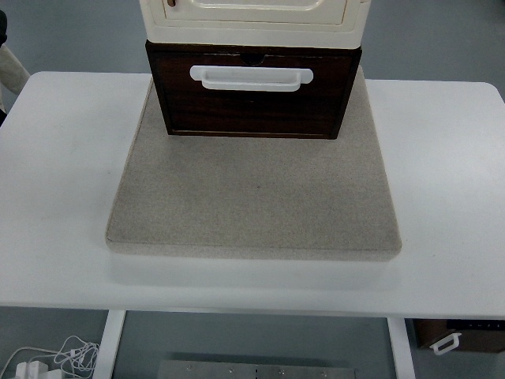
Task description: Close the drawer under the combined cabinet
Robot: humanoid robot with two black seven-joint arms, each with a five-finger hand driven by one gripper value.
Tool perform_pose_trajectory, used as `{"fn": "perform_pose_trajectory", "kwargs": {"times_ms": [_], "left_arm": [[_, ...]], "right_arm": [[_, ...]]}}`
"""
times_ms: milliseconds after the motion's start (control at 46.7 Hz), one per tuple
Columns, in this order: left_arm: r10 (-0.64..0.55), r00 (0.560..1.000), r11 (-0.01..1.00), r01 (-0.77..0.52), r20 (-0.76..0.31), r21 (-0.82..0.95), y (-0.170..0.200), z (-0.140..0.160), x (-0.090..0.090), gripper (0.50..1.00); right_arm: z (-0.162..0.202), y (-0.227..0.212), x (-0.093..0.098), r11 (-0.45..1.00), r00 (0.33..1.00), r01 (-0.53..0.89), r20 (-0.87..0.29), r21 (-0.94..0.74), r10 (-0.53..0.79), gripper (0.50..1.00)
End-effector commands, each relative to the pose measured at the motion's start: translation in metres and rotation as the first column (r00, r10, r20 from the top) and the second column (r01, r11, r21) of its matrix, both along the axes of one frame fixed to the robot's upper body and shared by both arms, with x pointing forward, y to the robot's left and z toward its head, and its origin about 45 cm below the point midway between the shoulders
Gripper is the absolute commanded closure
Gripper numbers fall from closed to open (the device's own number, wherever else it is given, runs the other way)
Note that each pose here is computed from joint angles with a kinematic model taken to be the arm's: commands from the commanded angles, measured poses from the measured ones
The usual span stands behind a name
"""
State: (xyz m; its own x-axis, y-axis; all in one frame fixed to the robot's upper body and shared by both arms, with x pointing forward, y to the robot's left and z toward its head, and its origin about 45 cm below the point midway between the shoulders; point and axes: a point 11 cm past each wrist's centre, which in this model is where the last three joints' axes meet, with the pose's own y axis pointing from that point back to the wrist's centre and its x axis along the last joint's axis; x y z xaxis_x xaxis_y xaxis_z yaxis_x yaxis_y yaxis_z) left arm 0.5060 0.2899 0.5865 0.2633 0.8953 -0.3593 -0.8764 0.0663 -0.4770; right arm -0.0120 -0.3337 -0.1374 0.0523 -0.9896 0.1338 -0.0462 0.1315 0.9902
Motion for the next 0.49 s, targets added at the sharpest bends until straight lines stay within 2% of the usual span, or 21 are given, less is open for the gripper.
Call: {"fn": "perform_pose_trajectory", "kwargs": {"times_ms": [0, 236, 471], "left_arm": [[0.042, 0.998, 0.999, -0.042, -0.043, -0.015, 0.015, -0.011, 0.009, 0.5], [0.098, 0.981, 0.989, -0.115, -0.169, -0.097, 0.05, -0.047, 0.026, 0.5], [0.139, 0.944, 0.973, -0.187, -0.299, -0.137, 0.083, -0.093, 0.035, 0.5]], "right_arm": [[0.0, 0.0, 0.0, 1.0, 1.0, 0.0, 0.0, 0.0, 0.0, 0.548], [0.0, 0.0, 0.0, 1.0, 1.0, 0.0, 0.0, 0.0, 0.0, 0.548], [0.0, 0.0, 0.0, 1.0, 1.0, 0.0, 0.0, 0.0, 0.0, 0.548]]}}
